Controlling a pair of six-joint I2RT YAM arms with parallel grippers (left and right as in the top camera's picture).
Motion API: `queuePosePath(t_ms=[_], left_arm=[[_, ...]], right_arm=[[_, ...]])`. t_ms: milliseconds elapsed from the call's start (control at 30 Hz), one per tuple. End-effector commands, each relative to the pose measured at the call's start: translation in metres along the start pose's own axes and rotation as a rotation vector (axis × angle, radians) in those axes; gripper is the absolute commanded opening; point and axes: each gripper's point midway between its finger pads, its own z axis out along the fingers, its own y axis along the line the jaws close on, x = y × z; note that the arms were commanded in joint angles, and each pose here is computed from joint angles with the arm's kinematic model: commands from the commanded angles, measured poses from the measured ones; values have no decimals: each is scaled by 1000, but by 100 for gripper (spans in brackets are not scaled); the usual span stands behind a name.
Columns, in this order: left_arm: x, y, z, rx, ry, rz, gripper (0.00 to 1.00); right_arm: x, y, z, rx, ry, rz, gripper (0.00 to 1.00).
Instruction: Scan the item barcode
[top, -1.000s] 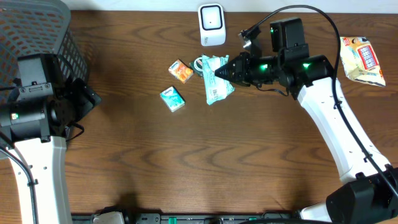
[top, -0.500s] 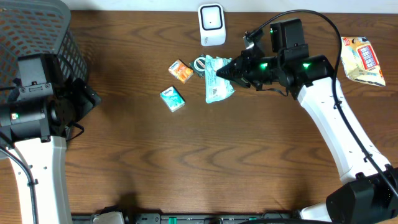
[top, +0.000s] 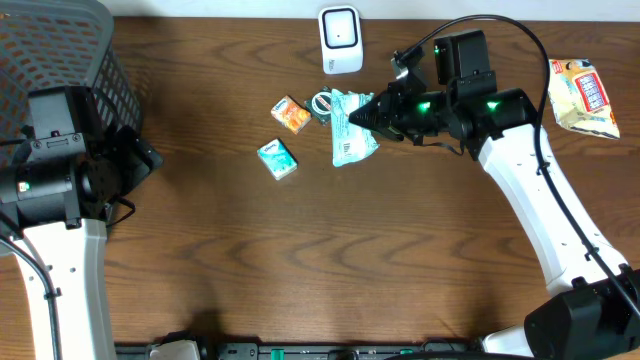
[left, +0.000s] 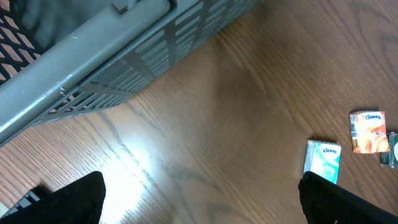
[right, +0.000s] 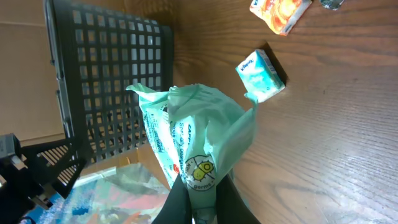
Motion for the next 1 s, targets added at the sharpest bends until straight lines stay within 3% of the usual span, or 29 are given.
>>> queuePosePath(t_ms=[0, 500, 967], left_arm=[[-1, 1, 0, -4, -3, -12, 97], [-1, 1, 0, -4, -3, -12, 97], [-1, 1, 0, -4, -3, -12, 98]], right_arm=[[4, 5, 0, -10, 6, -36, 2], [0, -2, 5, 62, -33, -63, 2], [-28, -120, 12, 917, -389, -231, 1]])
